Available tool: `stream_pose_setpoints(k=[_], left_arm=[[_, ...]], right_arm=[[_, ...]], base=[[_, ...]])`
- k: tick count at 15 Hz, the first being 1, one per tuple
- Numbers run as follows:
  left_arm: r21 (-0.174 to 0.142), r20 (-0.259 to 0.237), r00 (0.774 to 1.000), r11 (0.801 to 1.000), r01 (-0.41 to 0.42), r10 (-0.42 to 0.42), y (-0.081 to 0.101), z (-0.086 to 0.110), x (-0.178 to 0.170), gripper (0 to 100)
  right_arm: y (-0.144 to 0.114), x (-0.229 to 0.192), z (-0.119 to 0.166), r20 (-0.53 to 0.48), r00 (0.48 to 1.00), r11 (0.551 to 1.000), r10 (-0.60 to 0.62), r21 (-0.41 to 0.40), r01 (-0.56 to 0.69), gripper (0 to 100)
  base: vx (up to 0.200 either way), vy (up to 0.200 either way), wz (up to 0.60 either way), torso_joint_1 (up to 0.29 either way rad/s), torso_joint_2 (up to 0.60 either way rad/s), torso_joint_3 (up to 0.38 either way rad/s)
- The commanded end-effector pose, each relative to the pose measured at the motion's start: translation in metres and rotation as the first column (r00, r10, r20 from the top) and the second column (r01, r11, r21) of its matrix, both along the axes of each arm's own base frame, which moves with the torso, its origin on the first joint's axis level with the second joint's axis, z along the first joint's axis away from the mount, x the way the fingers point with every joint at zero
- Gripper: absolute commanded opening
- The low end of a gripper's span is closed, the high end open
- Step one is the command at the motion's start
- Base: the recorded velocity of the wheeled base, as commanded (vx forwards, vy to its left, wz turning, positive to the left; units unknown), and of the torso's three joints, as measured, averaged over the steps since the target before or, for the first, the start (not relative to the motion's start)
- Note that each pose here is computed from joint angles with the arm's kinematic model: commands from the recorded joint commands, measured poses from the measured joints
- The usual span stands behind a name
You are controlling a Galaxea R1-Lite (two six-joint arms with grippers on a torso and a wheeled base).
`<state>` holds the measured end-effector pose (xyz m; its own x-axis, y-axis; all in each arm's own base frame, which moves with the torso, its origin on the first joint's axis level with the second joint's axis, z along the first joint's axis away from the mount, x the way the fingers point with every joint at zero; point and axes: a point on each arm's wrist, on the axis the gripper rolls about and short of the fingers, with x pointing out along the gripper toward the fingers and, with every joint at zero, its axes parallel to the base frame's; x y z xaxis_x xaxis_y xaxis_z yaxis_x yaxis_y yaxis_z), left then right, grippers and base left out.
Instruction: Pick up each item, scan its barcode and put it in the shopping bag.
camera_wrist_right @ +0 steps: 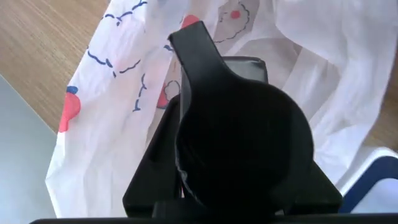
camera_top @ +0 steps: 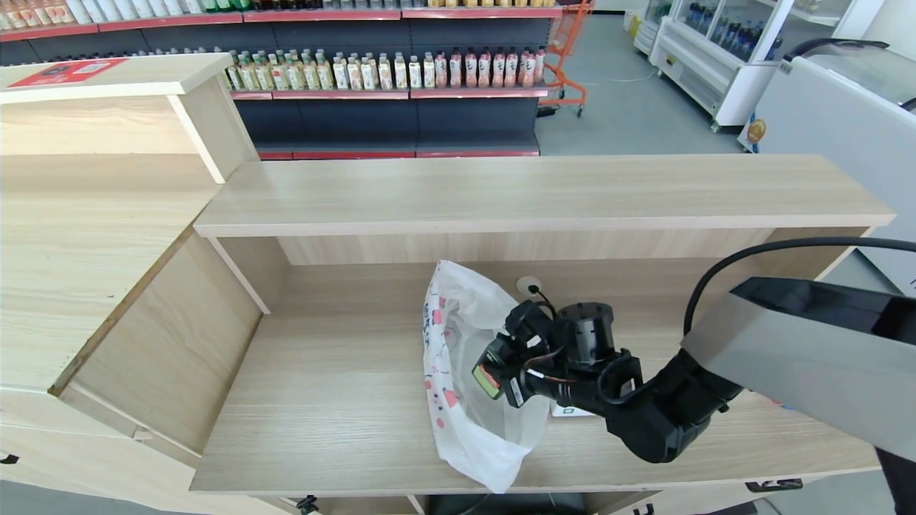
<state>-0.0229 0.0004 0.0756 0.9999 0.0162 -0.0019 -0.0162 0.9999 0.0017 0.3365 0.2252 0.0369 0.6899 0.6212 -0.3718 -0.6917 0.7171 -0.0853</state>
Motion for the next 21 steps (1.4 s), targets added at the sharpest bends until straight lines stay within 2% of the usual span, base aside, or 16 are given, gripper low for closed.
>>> stream_pose_setpoints(k=[1, 4, 5, 8, 10, 12, 14, 16, 18, 21], left_arm=[[0.000, 0.000, 1.000, 1.000, -0.001, 0.001, 0.000, 0.000, 0.000, 100], [0.000, 0.000, 1.000, 1.000, -0.001, 0.001, 0.000, 0.000, 0.000, 100], [0.000, 0.000, 1.000, 1.000, -0.001, 0.001, 0.000, 0.000, 0.000, 100], [0.000, 0.000, 1.000, 1.000, -0.001, 0.001, 0.000, 0.000, 0.000, 100], [0.000, 0.000, 1.000, 1.000, -0.001, 0.001, 0.000, 0.000, 0.000, 100], [0.000, 0.000, 1.000, 1.000, -0.001, 0.001, 0.000, 0.000, 0.000, 100], [0.000, 0.000, 1.000, 1.000, -0.001, 0.001, 0.000, 0.000, 0.000, 100], [0.000, 0.000, 1.000, 1.000, -0.001, 0.001, 0.000, 0.000, 0.000, 100], [0.000, 0.000, 1.000, 1.000, -0.001, 0.001, 0.000, 0.000, 0.000, 100], [0.003, 0.000, 1.000, 1.000, -0.001, 0.001, 0.000, 0.000, 0.000, 100]], right_arm=[[0.011, 0.002, -0.024, -0.015, 1.000, 0.999, 0.027, -0.038, -0.027, 0], [0.020, 0.003, -0.035, 0.022, 0.999, 0.998, 0.044, -0.042, -0.043, 0], [0.021, 0.001, -0.037, 0.016, 0.999, 0.998, 0.049, -0.047, -0.048, 100], [0.025, -0.002, -0.030, 0.016, 0.999, 0.999, 0.045, -0.017, -0.045, 100], [0.021, 0.002, -0.002, 0.030, 1.000, 0.997, 0.006, 0.072, -0.008, 100], [0.003, 0.011, 0.028, 0.036, 0.997, 0.987, -0.064, 0.151, 0.058, 100], [-0.036, 0.009, 0.075, -0.013, 0.983, 0.950, -0.181, 0.257, 0.178, 100], [-0.068, -0.007, 0.117, -0.118, 0.945, 0.884, -0.307, 0.334, 0.328, 100], [-0.109, -0.038, 0.144, -0.190, 0.886, 0.830, -0.423, 0.311, 0.463, 100], [-0.165, -0.087, 0.162, -0.215, 0.811, 0.759, -0.544, 0.286, 0.585, 100]], base=[[0.000, 0.000, 0.00, 0.000, 0.00, 0.000], [0.000, 0.000, 0.00, 0.000, 0.00, 0.000], [0.000, 0.000, 0.00, 0.000, 0.00, 0.000], [0.000, 0.000, 0.00, 0.000, 0.00, 0.000], [0.000, 0.000, 0.00, 0.000, 0.00, 0.000], [0.000, 0.000, 0.00, 0.000, 0.00, 0.000], [0.000, 0.000, 0.00, 0.000, 0.00, 0.000], [0.000, 0.000, 0.00, 0.000, 0.00, 0.000], [0.000, 0.000, 0.00, 0.000, 0.00, 0.000], [0.000, 0.000, 0.00, 0.000, 0.00, 0.000]])
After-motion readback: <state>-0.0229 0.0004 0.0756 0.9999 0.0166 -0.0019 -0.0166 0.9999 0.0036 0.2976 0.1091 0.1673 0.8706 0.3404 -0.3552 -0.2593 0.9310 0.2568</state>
